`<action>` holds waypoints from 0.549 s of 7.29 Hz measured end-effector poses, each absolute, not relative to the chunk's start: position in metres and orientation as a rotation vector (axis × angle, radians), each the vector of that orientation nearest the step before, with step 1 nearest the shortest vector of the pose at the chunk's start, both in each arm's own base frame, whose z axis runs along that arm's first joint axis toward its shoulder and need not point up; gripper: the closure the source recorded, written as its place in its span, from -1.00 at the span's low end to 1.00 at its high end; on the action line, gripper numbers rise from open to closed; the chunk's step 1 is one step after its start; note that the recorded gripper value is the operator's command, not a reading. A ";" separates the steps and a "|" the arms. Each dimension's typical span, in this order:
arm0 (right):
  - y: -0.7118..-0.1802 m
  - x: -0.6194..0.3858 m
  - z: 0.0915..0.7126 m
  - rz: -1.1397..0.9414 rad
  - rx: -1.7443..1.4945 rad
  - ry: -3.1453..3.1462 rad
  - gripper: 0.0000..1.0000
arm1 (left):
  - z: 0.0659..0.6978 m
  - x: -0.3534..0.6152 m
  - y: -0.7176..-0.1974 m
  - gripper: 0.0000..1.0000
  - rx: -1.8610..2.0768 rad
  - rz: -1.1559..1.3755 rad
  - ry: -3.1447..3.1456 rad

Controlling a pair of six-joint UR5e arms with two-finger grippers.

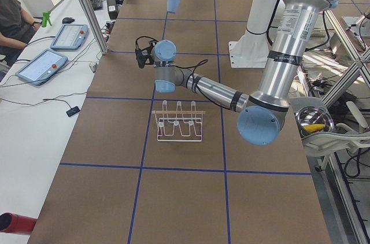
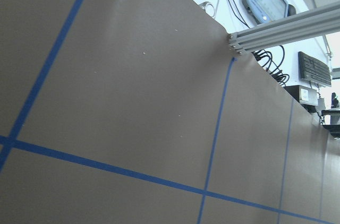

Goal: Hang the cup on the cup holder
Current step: 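Lift and tilt the cup with the right gripper while the left arm approaches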

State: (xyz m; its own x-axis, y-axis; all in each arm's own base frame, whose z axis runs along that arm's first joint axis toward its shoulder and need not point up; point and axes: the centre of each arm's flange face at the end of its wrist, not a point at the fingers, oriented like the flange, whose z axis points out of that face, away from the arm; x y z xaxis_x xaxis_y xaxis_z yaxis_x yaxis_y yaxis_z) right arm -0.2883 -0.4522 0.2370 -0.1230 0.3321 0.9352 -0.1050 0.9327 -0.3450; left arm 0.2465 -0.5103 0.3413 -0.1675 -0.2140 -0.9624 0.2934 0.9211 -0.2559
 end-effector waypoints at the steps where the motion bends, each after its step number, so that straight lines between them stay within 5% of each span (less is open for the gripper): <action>1: -0.443 -0.292 0.229 0.360 -0.207 -1.700 1.00 | 0.321 0.268 -0.505 -0.95 0.005 -0.441 1.750; 4: -0.422 -0.293 0.213 0.307 -0.268 -1.826 1.00 | 0.276 0.310 -0.472 -0.96 -0.196 -0.385 1.911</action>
State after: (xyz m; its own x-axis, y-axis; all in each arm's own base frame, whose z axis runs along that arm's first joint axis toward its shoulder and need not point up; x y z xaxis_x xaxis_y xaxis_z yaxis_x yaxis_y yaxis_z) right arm -0.2928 -0.4216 0.2128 -0.2693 0.3378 0.9019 0.0245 0.9386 -0.3443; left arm 0.3095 -0.4724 0.2762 -0.3648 -0.3160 -0.8758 0.0475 0.9331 -0.3565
